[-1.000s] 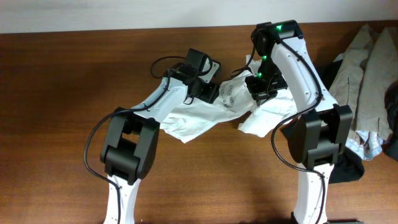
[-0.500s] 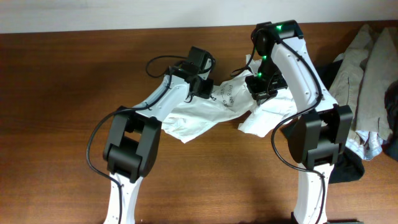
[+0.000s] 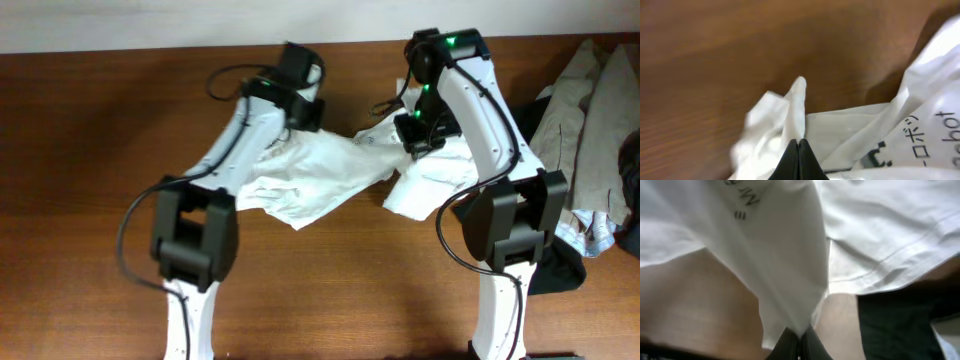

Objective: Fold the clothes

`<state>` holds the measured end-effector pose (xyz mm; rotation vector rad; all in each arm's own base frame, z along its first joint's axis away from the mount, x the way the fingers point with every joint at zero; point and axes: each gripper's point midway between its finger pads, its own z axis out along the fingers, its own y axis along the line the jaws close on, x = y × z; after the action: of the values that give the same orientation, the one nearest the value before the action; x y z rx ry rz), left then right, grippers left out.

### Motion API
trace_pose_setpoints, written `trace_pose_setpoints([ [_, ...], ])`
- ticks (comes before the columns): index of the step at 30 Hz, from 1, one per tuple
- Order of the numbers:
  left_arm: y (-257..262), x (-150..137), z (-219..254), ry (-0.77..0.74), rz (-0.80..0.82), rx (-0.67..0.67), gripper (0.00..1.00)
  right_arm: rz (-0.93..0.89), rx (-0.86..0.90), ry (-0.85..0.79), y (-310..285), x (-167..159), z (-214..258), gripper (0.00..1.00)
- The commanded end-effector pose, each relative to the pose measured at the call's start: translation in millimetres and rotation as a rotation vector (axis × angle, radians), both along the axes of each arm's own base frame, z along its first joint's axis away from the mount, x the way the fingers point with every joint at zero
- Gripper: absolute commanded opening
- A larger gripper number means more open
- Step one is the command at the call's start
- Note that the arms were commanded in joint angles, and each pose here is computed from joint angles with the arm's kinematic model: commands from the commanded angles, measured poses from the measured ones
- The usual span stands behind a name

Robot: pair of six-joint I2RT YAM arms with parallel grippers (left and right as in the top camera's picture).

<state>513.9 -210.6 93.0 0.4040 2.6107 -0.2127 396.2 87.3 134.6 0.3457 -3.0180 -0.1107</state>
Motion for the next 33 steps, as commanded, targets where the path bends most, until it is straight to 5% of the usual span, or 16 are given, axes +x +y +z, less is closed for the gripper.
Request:
trace_pose_setpoints([
  [1,48.0,5.5,134.0,-0.225,0.085,-0.062,0.00,-0.035,0.061,-0.206,1.7,28.0,62.8,0.04],
  [4,130.0,-29.8,183.1,-0.236,0.252,0.044,0.00,0.102,0.082,-0.239,20.3,30.0,64.2,0.67],
  [5,145.4,-33.1,181.7,-0.219,0.283,0.062,0.00,0.092,0.078,-0.213,19.5,27.1,58.3,0.69],
  [11,157.6,-34.2,174.2,-0.190,0.309,0.076,0.00,0.323,0.027,0.108,79.3,-48.8,-51.0,0.68],
  [16,158.0,-35.6,173.1,-0.183,0.309,0.078,0.00,0.361,-0.168,-0.124,104.8,-20.9,-101.3,0.71],
  [20,157.9,-36.2,172.8,-0.181,0.308,0.079,0.00,0.292,-0.137,-0.252,107.1,10.0,-117.8,0.78],
  [21,157.9,-36.3,172.8,-0.180,0.308,0.079,0.00,0.288,-0.134,-0.259,106.5,11.7,-119.9,0.71],
  [24,158.1,-36.3,172.8,-0.181,0.309,0.079,0.00,0.270,-0.151,-0.178,89.1,-1.7,-119.0,0.04],
  [27,160.7,-35.9,172.7,-0.180,0.314,0.080,0.00,0.356,-0.029,-0.041,75.8,-27.2,-48.6,0.04],
  [29,160.6,-36.0,172.8,-0.180,0.314,0.079,0.00,0.293,-0.017,-0.257,57.3,25.6,6.5,0.04],
  [30,160.6,-36.1,172.7,-0.180,0.314,0.079,0.00,0.266,0.028,-0.298,56.9,38.2,9.0,0.28],
  [33,160.8,-37.1,171.7,-0.174,0.314,0.081,0.00,0.329,0.091,-0.192,64.6,18.4,-26.7,0.40],
])
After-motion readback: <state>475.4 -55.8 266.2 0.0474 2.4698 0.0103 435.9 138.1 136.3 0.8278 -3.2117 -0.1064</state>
